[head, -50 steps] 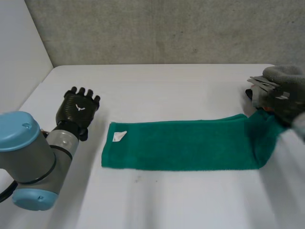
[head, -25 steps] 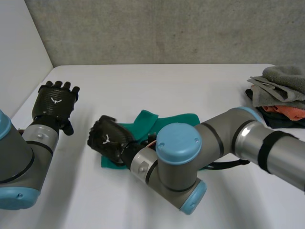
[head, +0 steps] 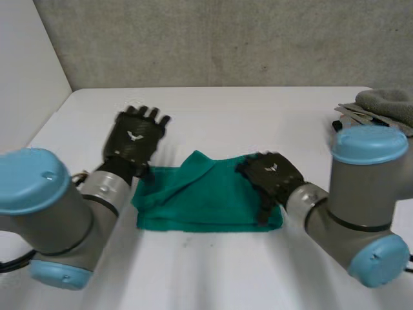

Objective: Fold the laundry.

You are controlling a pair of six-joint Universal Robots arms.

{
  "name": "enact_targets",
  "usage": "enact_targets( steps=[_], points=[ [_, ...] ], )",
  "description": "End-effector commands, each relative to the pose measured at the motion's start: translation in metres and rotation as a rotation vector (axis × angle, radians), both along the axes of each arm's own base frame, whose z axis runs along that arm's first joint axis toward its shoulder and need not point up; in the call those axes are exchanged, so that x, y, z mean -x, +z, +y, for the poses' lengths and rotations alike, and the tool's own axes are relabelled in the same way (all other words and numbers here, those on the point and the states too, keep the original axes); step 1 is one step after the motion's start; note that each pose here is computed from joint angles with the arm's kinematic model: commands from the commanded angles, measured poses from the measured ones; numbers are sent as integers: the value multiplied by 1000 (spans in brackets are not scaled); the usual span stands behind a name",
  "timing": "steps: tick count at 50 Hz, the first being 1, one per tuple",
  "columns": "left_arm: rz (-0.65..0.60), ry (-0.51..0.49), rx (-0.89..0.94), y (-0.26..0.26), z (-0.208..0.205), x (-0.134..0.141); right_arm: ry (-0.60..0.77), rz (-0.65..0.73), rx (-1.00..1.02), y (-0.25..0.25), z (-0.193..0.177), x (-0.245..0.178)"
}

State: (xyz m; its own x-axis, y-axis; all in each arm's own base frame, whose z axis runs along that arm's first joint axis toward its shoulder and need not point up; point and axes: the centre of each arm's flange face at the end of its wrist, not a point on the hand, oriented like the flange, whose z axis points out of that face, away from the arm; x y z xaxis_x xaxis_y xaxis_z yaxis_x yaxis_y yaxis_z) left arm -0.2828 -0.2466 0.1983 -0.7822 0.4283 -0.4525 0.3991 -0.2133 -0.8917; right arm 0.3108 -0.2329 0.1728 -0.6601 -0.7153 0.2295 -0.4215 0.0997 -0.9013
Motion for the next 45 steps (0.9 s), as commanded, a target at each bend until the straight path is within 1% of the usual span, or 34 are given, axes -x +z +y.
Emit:
enact_targets(
  steps=[1, 9, 13, 17, 18, 19, 22, 25, 29, 30, 34, 39, 43, 45],
  points=[
    [-47, -88, -90, -34, 11, 31, -47, 34, -38, -27, -4, 22],
    [-86, -78, -158, -54, -4, 38, -29, 46, -45, -35, 5, 20],
    [-80, -56, -141, -55, -19, 43, -34, 46, -31, -36, 4, 21],
    [-102, 93, -148, -66, -49, 29, -32, 58, 7, -38, 2, 21],
    [-120, 184, -149, -69, -61, 17, -31, 62, 13, -38, 2, 21],
    [-134, 236, -150, -69, -67, 10, -28, 67, 18, -39, 2, 21],
    [-157, 320, -149, -69, -70, -1, -20, 85, 33, -40, 2, 22],
    [-164, 302, -160, -70, -64, 1, -19, 105, 41, -43, 2, 22],
    [-151, 214, -156, -60, -44, 11, -42, 150, 52, -49, -1, 25],
    [-142, 180, -146, -52, -35, 16, -51, 159, 57, -49, -2, 26],
    [-144, 137, -146, -45, -15, 20, -88, 189, 61, -50, -4, 33],
    [-138, 129, -135, -35, -5, 16, -89, 198, 59, -47, 1, 37],
    [-131, 128, -127, -27, 2, 12, -103, 246, 80, -44, -1, 51],
    [-125, 131, -119, -22, 6, 9, -112, 285, 125, -36, -3, 60]
  ],
)
